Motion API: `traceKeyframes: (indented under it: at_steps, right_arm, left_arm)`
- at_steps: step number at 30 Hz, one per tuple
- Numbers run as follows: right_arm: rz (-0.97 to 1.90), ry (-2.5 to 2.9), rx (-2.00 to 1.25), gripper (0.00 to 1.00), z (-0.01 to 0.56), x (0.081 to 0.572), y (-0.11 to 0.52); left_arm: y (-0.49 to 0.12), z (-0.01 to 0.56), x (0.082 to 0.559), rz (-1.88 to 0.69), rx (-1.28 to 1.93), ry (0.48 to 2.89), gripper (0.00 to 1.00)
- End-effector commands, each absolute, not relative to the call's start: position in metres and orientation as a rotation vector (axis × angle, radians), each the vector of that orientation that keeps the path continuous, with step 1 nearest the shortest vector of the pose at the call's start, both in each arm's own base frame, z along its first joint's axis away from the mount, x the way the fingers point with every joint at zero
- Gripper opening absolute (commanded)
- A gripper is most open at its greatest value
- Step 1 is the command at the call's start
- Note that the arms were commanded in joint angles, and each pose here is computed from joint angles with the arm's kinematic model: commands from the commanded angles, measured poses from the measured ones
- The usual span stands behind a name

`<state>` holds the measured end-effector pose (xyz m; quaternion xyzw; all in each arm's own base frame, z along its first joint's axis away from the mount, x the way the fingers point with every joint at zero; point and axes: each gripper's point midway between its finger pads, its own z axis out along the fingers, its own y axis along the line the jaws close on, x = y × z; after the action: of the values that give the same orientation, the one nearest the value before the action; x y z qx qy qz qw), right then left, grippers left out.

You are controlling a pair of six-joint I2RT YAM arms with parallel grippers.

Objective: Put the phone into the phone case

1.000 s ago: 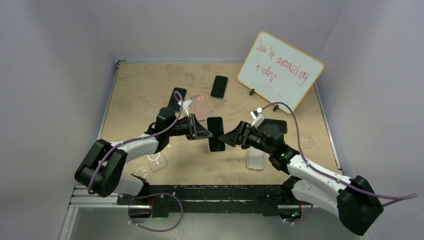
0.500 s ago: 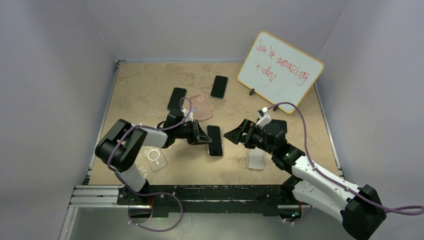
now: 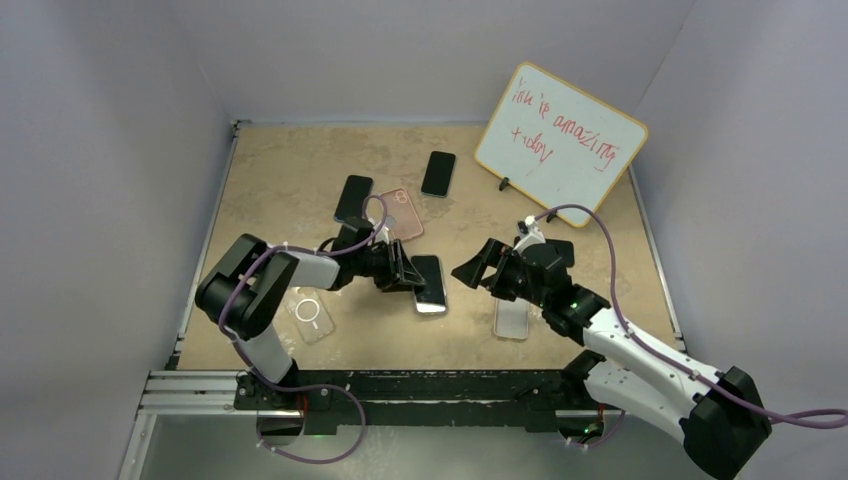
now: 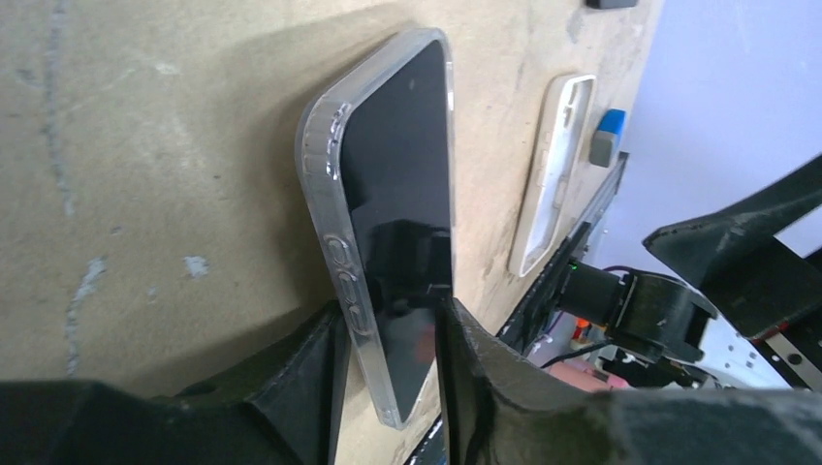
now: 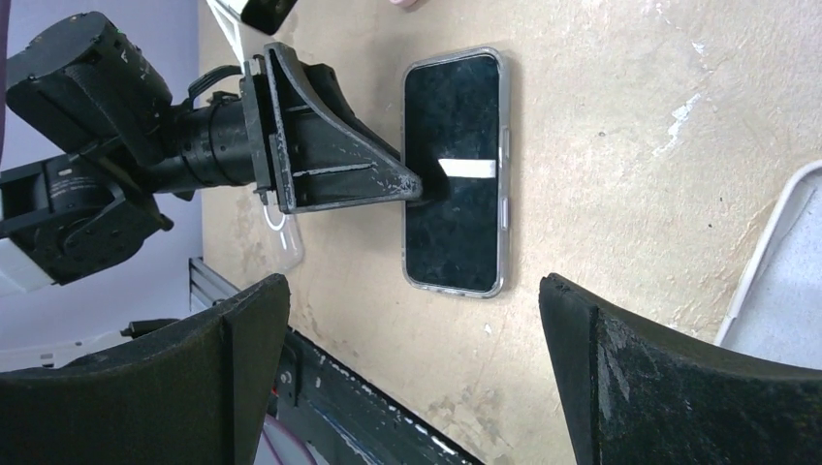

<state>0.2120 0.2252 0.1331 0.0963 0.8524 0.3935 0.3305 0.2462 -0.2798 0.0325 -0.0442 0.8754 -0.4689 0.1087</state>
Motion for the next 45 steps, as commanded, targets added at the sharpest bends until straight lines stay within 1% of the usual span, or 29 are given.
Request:
traceKeyframes:
  at_steps: [1,4,8,9,13,17,18,24,27,31,33,35,40,45]
  right_arm:
    - [0.999,2.216,0.297,0.99,0.145,0.22,0.223]
    - [0.998,2.233,0.333,0.99,0.143,0.22,0.223]
    - [0.979,2.282,0.355,0.99,0.137,0.216,0.222]
    - [0.979,2.282,0.357,0.99,0.138,0.217,0.222]
    - [0.947,2.288,0.363,0.99,0.137,0.22,0.22]
    - [0.878,2.308,0.4,0.99,0.132,0.224,0.214]
    - [0.874,2.314,0.404,0.99,0.131,0.224,0.214]
    - [0.881,2.332,0.404,0.99,0.13,0.224,0.217]
    - [0.883,2.332,0.412,0.99,0.128,0.223,0.217]
    - [0.896,2.323,0.411,0.98,0.127,0.224,0.218]
    - [0.903,2.32,0.41,0.98,0.128,0.224,0.219]
    - [0.909,2.318,0.407,0.98,0.129,0.224,0.219]
    - [0.922,2.321,0.397,0.98,0.13,0.22,0.219]
    - [0.929,2.313,0.395,0.98,0.13,0.217,0.217]
  left_arm:
    - [-0.275,0.041,0.259,-1.248,-0.062,2.574,0.43]
    - [-0.266,0.046,0.261,-1.147,-0.049,2.597,0.52]
    - [-0.247,0.059,0.263,-0.977,-0.036,2.61,0.81]
    - [-0.241,0.064,0.263,-0.933,-0.032,2.605,0.85]
    - [-0.214,0.076,0.266,-0.718,-0.08,2.614,0.89]
    - [-0.163,0.075,0.268,-0.361,-0.26,2.624,0.89]
    - [-0.152,0.075,0.267,-0.31,-0.31,2.613,0.89]
    - [-0.099,0.076,0.252,-0.103,-0.57,2.506,0.82]
    - [-0.083,0.075,0.245,0.0,-0.618,2.506,0.79]
    - [-0.064,0.061,0.236,0.136,-0.702,2.523,0.71]
    - [-0.057,0.054,0.232,0.184,-0.741,2.531,0.66]
    - [-0.053,0.047,0.229,0.223,-0.768,2.538,0.63]
    - [-0.053,0.032,0.227,0.223,-0.787,2.562,0.55]
    - [-0.059,0.02,0.226,0.179,-0.796,2.583,0.51]
